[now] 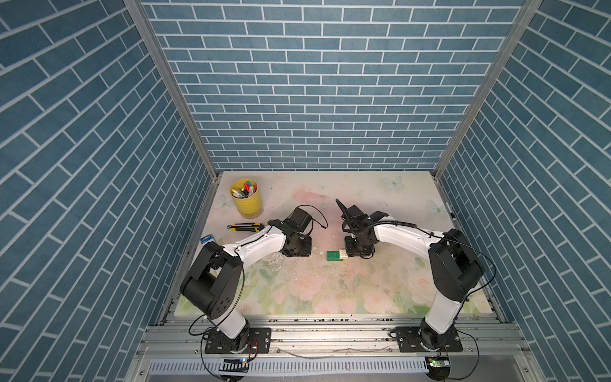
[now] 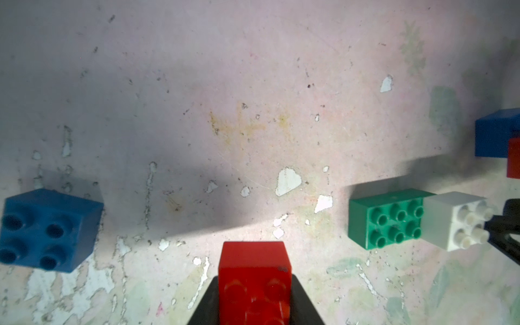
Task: Assemble the letter y with lego
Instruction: Pick up the lego brick from the center of the board, then assemble the lego brick with the lego brick.
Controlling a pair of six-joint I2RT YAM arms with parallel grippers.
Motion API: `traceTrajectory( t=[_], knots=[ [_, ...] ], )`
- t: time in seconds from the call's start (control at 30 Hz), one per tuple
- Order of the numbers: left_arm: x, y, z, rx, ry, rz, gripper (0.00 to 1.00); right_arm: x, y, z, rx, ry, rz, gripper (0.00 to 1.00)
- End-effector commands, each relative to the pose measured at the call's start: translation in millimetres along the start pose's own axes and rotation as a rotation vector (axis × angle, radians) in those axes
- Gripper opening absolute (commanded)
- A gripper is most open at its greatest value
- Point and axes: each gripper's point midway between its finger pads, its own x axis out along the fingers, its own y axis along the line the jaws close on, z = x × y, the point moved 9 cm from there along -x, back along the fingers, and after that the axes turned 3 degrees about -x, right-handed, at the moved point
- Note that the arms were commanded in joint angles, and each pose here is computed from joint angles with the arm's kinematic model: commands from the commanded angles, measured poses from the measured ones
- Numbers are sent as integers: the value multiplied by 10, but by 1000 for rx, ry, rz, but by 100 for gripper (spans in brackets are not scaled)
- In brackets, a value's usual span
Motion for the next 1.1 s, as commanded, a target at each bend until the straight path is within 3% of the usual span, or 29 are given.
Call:
traceTrajectory(
  t=[0.0, 0.67, 1.07],
  knots=[
    [4, -88, -12, 0, 1, -25, 16, -13, 77, 43, -16, -6, 29, 37],
    [221, -570, 19, 3, 33, -66, 15, -110, -130, -119, 27, -38, -15, 38],
    [326, -643, 3, 13, 52, -44, 15, -89, -140, -142, 31, -36, -12, 38]
  ],
)
